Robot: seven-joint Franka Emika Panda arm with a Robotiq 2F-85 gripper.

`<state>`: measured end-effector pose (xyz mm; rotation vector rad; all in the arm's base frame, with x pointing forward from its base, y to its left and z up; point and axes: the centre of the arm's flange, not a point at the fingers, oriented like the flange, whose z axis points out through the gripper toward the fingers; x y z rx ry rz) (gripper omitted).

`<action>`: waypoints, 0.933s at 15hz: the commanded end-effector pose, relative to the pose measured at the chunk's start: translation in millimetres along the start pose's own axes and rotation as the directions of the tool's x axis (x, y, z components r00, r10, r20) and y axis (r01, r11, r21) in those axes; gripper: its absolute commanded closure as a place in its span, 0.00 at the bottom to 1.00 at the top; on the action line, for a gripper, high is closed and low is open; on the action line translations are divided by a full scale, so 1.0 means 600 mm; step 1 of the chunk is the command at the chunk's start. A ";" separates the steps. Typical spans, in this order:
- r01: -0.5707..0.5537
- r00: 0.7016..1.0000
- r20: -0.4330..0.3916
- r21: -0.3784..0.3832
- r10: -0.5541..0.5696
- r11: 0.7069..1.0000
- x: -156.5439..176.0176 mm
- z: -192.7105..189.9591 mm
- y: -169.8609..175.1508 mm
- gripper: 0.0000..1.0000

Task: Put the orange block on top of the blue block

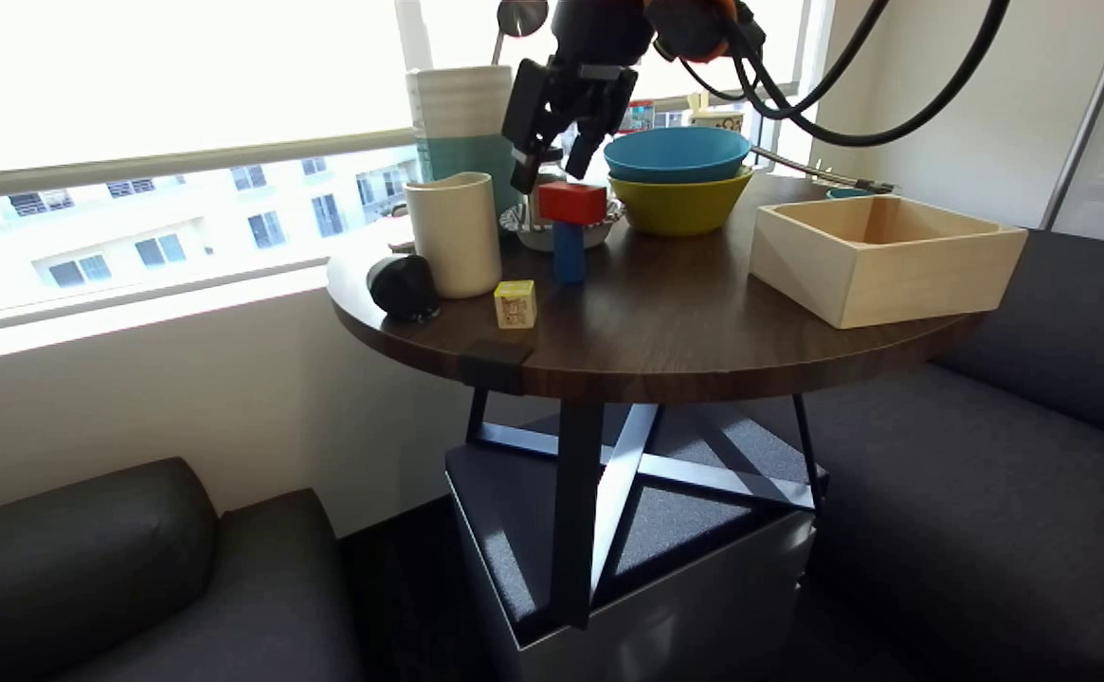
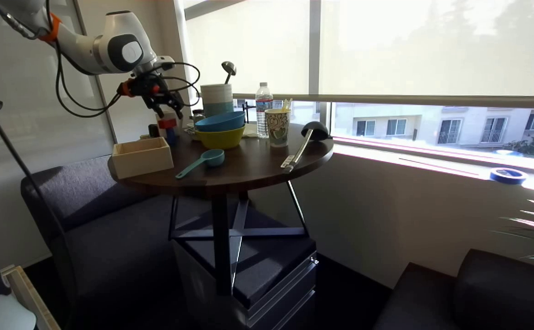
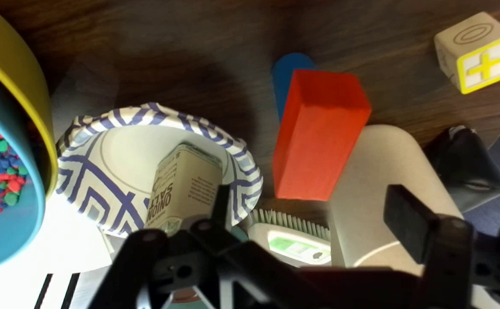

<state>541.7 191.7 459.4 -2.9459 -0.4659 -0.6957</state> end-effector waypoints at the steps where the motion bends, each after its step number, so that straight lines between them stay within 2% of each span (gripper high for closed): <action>1: -0.014 1.000 -0.015 -0.031 0.014 0.999 0.000 -0.050 -0.009 0.00; 3: -0.035 0.999 0.014 -0.056 0.036 0.998 -0.002 -0.078 -0.009 0.00; 8: -0.081 0.991 0.103 -0.052 0.086 0.995 -0.016 -0.130 -0.012 0.00; 9: -0.076 0.991 0.111 -0.052 0.081 0.996 -0.019 -0.135 -0.014 0.00; 10: -0.060 0.993 0.094 -0.056 0.065 0.997 -0.016 -0.112 -0.005 0.00; 14: -0.059 0.993 0.103 -0.059 0.065 0.997 -0.019 -0.125 -0.008 0.00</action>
